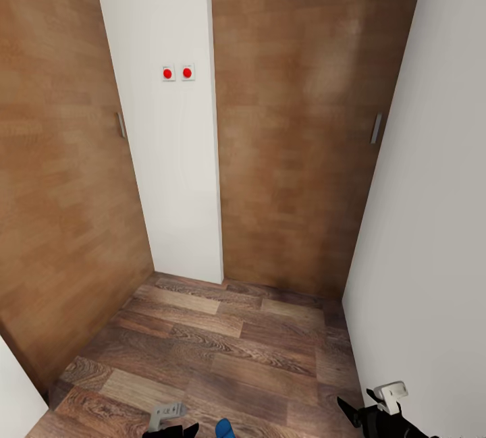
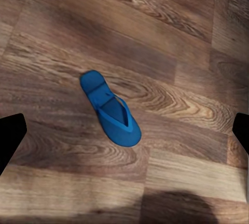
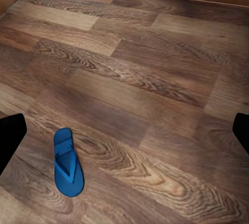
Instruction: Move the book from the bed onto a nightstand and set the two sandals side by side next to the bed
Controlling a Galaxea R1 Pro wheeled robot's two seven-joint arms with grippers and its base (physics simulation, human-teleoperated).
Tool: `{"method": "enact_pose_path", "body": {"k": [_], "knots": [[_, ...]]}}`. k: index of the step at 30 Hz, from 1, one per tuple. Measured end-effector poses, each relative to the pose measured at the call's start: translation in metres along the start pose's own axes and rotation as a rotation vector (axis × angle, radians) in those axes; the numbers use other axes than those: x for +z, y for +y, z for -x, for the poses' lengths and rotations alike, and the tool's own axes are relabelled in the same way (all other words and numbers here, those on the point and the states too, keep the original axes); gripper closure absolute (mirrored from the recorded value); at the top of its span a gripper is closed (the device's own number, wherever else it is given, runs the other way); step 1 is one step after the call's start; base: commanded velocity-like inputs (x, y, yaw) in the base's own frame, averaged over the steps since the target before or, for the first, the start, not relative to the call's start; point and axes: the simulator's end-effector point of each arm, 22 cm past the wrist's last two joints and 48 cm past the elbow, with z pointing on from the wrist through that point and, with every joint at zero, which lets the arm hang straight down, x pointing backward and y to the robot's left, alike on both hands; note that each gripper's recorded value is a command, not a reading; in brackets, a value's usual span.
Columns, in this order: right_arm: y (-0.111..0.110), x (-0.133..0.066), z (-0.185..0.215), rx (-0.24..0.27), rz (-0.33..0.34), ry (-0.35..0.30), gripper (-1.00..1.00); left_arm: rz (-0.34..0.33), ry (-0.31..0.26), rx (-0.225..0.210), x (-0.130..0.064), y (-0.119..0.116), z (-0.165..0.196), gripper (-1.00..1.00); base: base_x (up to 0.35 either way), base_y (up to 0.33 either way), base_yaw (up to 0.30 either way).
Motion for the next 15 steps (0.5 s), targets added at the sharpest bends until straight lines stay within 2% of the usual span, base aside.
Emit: {"method": "enact_pose_path", "body": {"k": [15], "knots": [[-0.005, 0.013, -0.028, -0.001, 0.001, -0.001, -1.0, 0.0, 0.0, 0.0, 0.02, 0.012, -0.022, -1.0, 0.0, 0.0, 0.0]]}}
